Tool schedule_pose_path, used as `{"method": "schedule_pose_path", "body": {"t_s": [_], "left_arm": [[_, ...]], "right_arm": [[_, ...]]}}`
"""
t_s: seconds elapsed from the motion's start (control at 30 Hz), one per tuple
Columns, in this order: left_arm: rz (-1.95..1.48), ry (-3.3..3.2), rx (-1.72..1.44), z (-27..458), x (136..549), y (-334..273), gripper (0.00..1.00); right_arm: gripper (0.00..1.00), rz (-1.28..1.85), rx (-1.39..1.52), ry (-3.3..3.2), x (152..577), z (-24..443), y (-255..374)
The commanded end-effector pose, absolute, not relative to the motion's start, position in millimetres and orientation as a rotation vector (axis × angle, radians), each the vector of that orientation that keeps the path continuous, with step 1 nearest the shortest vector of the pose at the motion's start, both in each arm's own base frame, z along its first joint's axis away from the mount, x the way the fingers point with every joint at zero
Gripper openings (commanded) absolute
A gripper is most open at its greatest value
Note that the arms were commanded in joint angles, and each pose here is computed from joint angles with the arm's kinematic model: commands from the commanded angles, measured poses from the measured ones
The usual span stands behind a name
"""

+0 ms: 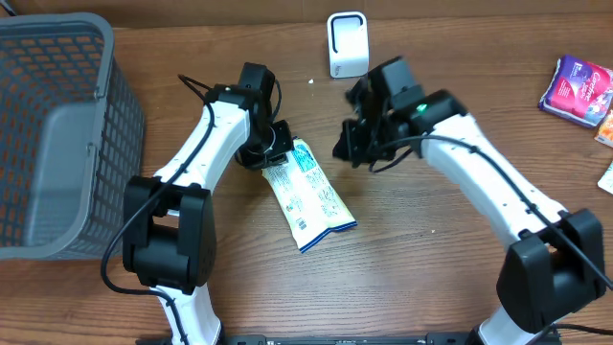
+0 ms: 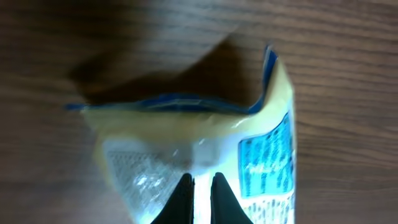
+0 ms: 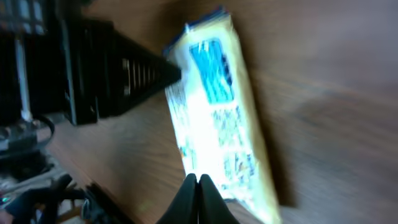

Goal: Scan the item barcode

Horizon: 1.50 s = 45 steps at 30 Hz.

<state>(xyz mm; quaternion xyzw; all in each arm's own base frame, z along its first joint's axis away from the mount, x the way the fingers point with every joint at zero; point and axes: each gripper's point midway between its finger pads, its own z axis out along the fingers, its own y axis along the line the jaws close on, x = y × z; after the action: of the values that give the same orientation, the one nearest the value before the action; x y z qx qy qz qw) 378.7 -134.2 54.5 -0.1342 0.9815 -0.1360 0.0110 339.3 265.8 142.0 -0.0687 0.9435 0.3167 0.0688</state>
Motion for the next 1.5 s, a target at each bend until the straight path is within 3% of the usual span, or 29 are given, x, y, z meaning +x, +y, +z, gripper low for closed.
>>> {"method": "schedule_pose_path", "body": {"t_s": [0.0, 0.47, 0.7, 0.77, 0.93, 1.13, 1.3, 1.47], "left_arm": [[-0.493, 3.053, -0.402, 39, 377, -146, 0.04], [-0.251, 2.995, -0.592, 14, 379, -113, 0.04], [-0.051, 2.977, -0.853, 11, 364, -85, 0.04], [-0.04, 2.98, -0.894, 11, 361, -78, 0.04], [0.016, 3.001, -1.008, 15, 348, -54, 0.04], [-0.011, 2.965, -1.016, 42, 352, -42, 0.04], [-0.237, 2.9, -0.844, 90, 362, -75, 0.04], [-0.324, 2.959, -0.693, 91, 350, -114, 0.04]], "right_arm": [[0.04, 1.017, -0.022, 2.91, 323, 121, 275], [0.04, 1.049, 0.102, 3.019, 267, 50, 295], [0.09, 1.059, 0.314, 3.0, 268, 27, 292], [0.04, 1.04, 0.367, 3.005, 273, 24, 282], [0.04, 0.986, 0.447, 3.002, 293, 24, 247], [0.07, 0.911, 0.236, 2.954, 329, 50, 209], [0.13, 0.92, 0.099, 2.89, 354, 88, 207], [0.09, 1.084, 0.13, 2.922, 336, 93, 232]]}}
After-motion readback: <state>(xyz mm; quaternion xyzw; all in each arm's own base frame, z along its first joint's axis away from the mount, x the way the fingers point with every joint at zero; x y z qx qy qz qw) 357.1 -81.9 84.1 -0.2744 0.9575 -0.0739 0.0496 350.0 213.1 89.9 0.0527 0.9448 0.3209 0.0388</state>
